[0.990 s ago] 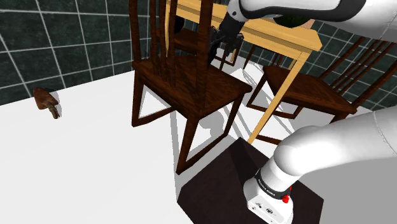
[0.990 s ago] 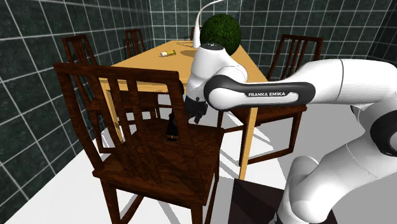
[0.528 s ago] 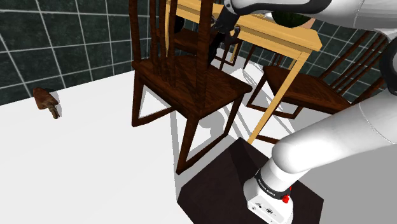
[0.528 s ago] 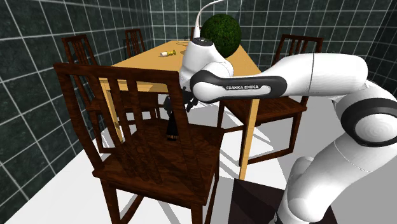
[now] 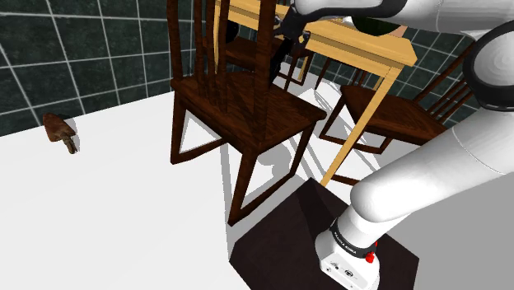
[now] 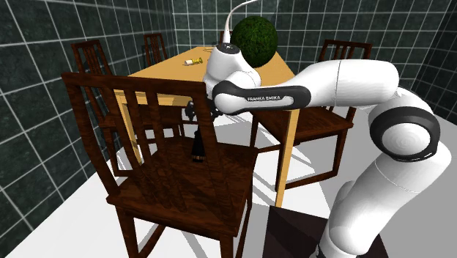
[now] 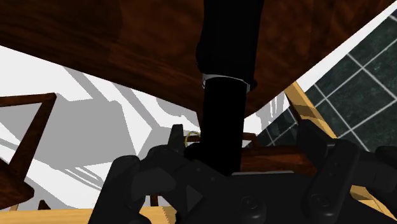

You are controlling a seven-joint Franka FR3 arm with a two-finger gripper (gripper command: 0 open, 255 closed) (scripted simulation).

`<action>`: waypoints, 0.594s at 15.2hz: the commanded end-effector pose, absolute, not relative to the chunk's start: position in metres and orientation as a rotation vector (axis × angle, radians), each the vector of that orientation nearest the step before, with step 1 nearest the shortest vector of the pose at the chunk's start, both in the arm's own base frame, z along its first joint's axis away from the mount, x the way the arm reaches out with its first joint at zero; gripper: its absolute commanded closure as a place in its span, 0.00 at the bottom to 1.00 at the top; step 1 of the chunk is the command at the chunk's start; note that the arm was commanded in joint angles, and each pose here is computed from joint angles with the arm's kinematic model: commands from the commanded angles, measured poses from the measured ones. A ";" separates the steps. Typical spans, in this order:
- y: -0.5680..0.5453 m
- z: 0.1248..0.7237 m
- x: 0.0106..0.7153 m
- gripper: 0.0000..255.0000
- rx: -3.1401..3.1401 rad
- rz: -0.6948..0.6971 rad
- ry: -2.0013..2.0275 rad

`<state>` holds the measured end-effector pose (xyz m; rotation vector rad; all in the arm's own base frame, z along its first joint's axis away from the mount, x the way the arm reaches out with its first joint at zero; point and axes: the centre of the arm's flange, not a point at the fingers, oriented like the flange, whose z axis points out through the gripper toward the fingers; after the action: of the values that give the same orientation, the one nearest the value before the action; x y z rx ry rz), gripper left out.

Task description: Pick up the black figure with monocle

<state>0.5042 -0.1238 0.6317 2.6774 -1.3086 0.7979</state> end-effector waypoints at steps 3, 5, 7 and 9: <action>-0.124 0.612 0.505 0.00 2.675 0.801 -1.312; -0.124 0.604 0.505 0.00 2.675 0.801 -1.312; -0.124 0.604 0.504 1.00 2.675 0.800 -1.312; -0.124 0.604 0.504 1.00 2.675 0.800 -1.312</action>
<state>0.5042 -0.1239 0.6045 2.6749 -1.3119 0.8018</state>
